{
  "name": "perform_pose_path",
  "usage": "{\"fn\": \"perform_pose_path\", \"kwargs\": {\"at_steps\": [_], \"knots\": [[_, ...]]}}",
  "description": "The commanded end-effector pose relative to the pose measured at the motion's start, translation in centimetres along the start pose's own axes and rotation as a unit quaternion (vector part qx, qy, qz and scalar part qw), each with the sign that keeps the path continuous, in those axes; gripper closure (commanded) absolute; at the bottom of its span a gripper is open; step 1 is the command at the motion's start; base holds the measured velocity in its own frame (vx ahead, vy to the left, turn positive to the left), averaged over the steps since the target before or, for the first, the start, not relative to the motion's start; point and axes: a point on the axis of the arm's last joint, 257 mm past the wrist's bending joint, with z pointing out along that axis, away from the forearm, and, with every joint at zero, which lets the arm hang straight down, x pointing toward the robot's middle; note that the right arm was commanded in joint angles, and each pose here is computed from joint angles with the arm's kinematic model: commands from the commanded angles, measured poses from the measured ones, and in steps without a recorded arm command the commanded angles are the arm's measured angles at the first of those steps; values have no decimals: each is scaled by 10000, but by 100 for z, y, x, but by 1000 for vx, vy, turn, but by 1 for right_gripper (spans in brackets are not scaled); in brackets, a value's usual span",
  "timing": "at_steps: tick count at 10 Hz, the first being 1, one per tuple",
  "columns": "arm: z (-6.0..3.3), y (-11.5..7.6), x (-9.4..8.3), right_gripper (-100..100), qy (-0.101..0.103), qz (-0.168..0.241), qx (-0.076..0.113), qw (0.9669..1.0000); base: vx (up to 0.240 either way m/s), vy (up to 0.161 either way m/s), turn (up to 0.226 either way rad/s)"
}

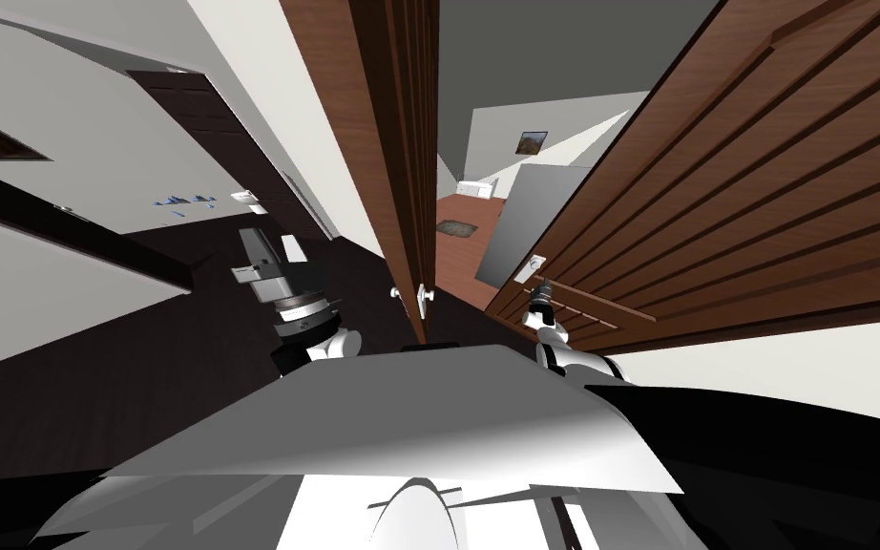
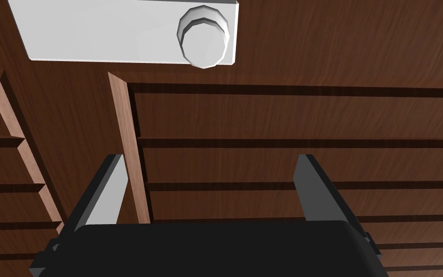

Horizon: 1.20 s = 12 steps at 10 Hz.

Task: Pull the door open

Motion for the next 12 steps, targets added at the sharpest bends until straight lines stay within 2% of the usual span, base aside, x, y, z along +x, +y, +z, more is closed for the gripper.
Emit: {"fn": "perform_pose_path", "kwargs": {"at_steps": [1, 3, 12], "knots": [[0, 0, 0, -100, 0, 0, 0, 10000, 1, -7, 19], [0, -4, -47, -100, -59, 3, 9, 10000, 1, -21, 37], [0, -4, -47, -100, -59, 3, 9, 10000, 1, 4, 4]]}}
